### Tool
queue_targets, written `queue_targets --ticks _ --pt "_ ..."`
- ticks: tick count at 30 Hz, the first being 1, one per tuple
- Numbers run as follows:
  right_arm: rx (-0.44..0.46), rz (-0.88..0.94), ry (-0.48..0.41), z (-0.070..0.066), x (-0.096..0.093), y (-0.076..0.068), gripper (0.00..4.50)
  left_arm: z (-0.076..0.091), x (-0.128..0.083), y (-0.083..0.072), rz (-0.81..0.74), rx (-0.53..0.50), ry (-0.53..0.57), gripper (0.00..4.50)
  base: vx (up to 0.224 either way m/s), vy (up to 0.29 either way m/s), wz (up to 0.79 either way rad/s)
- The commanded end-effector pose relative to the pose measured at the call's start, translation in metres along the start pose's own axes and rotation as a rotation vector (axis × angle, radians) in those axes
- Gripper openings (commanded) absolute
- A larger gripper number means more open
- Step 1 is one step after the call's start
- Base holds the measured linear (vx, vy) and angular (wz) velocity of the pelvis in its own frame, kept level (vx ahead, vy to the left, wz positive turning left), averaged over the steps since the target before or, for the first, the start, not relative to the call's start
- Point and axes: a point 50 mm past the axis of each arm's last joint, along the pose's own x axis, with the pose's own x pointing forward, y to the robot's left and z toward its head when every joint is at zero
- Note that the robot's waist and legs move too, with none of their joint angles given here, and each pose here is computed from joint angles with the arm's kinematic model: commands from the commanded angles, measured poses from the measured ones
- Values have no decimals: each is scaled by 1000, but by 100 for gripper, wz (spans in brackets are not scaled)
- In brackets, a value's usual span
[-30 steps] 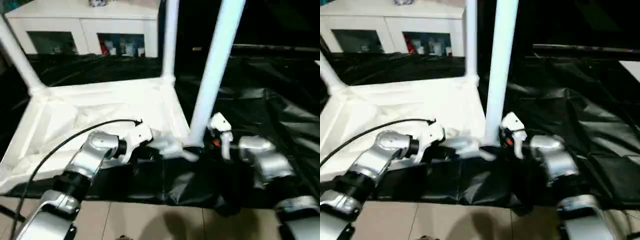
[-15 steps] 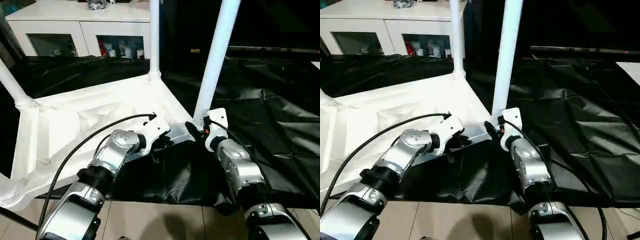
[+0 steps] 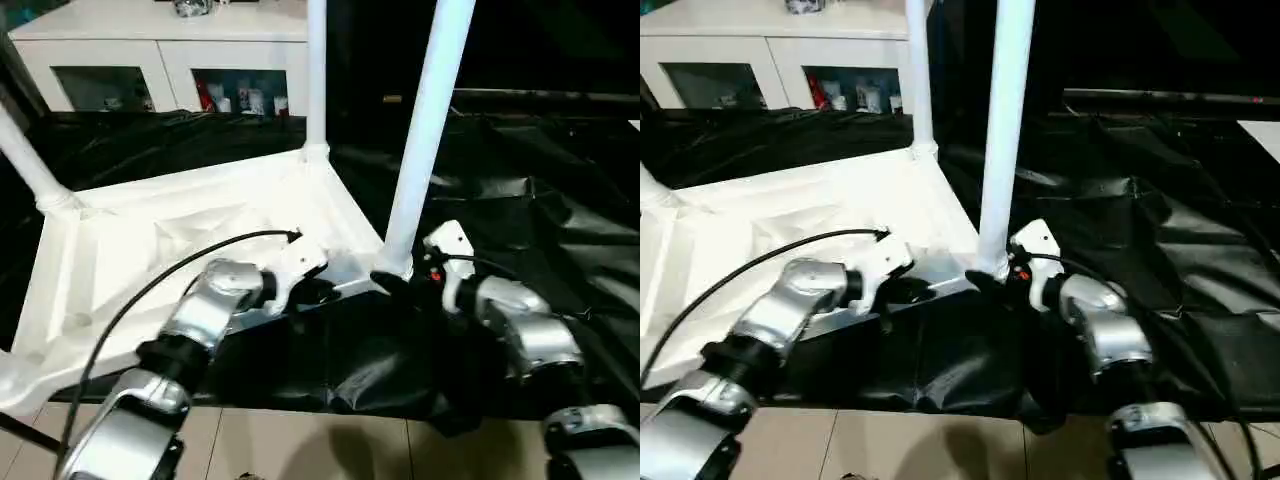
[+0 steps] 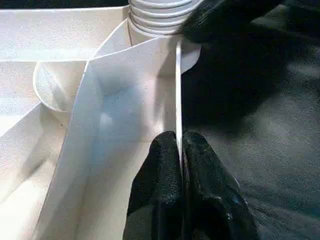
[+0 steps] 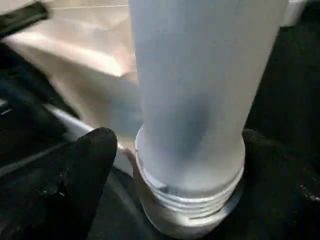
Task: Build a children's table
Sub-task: Rotate leg to tighten
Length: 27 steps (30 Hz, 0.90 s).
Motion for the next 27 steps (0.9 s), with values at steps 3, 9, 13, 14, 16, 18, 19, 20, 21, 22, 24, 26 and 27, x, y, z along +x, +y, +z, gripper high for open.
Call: queue_targets --ticks 3,9,13,14,16,18,19,20,21,22,24,26,27 --pt "-57 165 -21 18 5 8 406 11 3 -12 -123 5 -119 0 0 0 0" --pt "-49 220 7 16 3 8 406 8 -3 -12 -131 -5 -139 0 0 0 0" --pt "-60 237 44 11 4 9 367 7 -4 -11 -122 -12 -140 0 0 0 0" --pt "-64 238 53 10 3 9 354 6 -4 -11 -120 -14 -140 0 0 0 0" --pt "-65 232 58 9 3 8 331 6 -4 -11 -118 -18 -140 0 0 0 0" --pt "-63 226 58 9 2 7 321 5 -4 -10 -116 -19 -139 0 0 0 0" --pt "-62 226 59 9 2 7 310 5 -4 -10 -116 -19 -138 0 0 0 0" --pt "-66 223 63 8 2 7 297 5 -4 -10 -114 -19 -138 0 0 0 0" --pt "-66 222 64 8 2 7 289 5 -4 -10 -114 -19 -137 0 0 0 0" --pt "-70 221 69 7 2 7 284 5 -4 -10 -112 -19 -137 0 0 0 0" --pt "-71 222 72 6 2 7 272 5 -3 -10 -109 -18 -136 0 0 0 0" --pt "-79 227 78 5 3 8 266 4 -3 -10 -106 -17 -133 0 0 0 0" --pt "-81 229 80 3 4 9 266 3 -3 -10 -105 -17 -132 0 0 0 0"
